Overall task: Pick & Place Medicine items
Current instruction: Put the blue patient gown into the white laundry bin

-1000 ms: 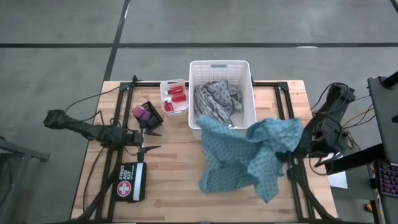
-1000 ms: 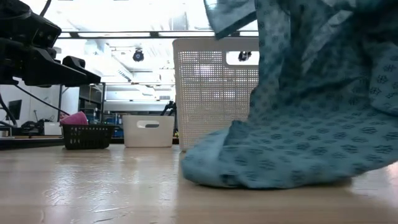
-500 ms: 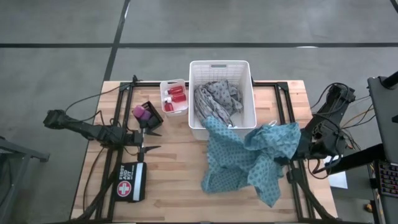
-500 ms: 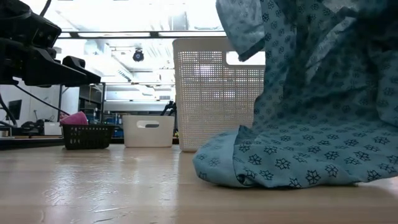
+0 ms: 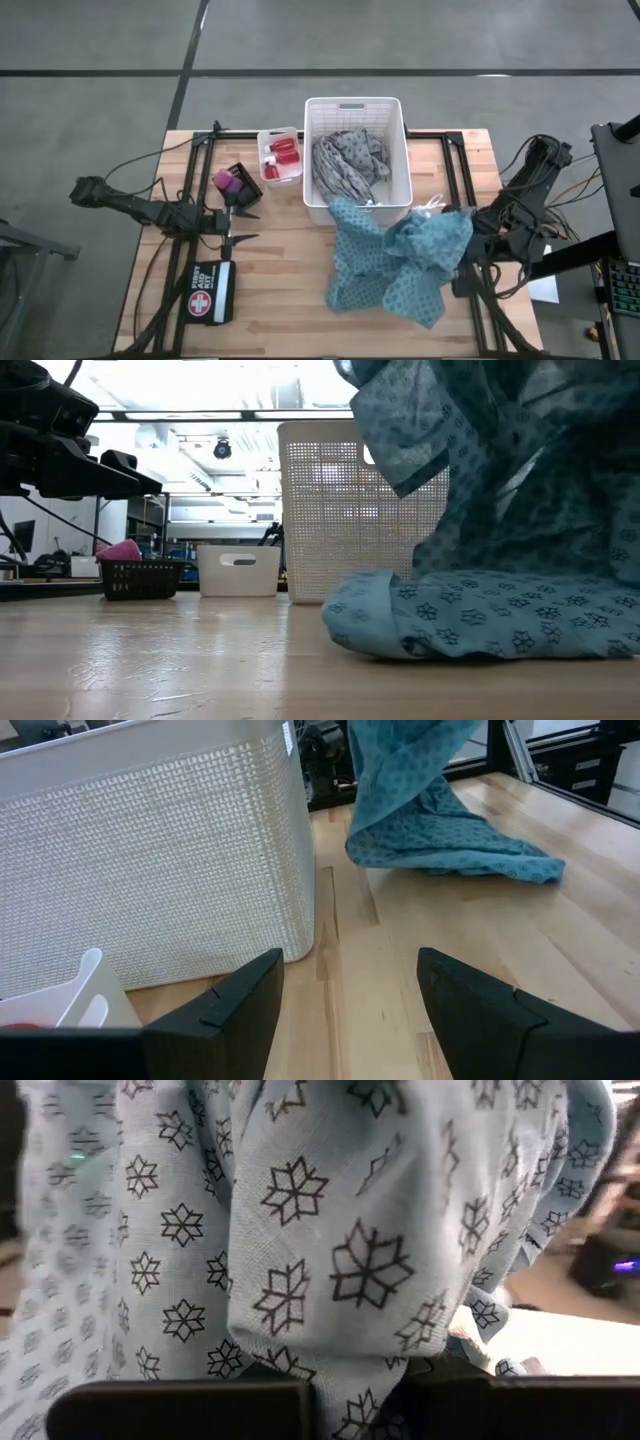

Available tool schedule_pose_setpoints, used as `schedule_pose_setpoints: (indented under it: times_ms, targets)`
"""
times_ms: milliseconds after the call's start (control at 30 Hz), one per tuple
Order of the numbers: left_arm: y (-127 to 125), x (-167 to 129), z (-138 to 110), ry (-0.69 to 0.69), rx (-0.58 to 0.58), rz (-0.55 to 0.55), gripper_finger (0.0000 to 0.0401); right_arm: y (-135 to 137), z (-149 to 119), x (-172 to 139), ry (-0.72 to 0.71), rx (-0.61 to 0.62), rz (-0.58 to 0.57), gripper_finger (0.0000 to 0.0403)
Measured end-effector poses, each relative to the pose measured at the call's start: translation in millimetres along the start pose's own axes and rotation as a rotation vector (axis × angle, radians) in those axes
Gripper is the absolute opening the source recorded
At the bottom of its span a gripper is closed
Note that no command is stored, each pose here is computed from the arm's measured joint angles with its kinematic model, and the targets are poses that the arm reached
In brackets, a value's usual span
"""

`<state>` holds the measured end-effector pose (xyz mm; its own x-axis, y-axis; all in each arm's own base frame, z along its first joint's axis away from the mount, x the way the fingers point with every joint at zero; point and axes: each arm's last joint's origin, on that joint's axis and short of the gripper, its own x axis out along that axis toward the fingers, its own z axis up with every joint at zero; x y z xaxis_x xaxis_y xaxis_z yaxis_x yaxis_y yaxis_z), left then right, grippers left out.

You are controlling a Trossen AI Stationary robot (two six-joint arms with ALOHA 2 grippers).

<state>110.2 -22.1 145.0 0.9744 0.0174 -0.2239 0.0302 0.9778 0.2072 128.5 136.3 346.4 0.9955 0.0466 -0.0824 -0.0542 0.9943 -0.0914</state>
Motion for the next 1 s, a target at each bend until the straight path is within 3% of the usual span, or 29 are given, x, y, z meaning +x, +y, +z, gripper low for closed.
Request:
schedule_pose_setpoints:
  times_ms: [133, 200, 300, 500, 600, 800, 1000]
  targets:
    - [0, 0, 0, -0.001, 0.000, 0.001, 0.0236, -5, 7, 2, -0.041, -0.030, -0.210, 0.0028]
    - [0, 0, 0, 0.000, 0.000, 0.000, 0.0236, -10, 11, 1, -0.054, -0.047, -0.257, 0.0028]
    - [0, 0, 0, 0.000, 0.000, 0.000, 0.0236, -13, 16, -2, -0.077, -0.060, -0.262, 0.0028]
    - [0, 0, 0, 0.000, 0.000, 0.000, 0.0236, -15, 32, -7, -0.209, -0.070, -0.110, 0.0028]
    - [0, 0, 0, 0.000, 0.000, 0.001, 0.0236, -16, 41, -9, -0.286, -0.072, -0.087, 0.0028]
    - [0, 0, 0, 0.000, 0.000, 0.000, 0.0236, -22, 50, -12, -0.354, -0.139, -0.140, 0.0028]
    - [0, 0, 0, 0.000, 0.000, 0.000, 0.0236, -37, 56, -6, -0.382, -0.171, -0.264, 0.0028]
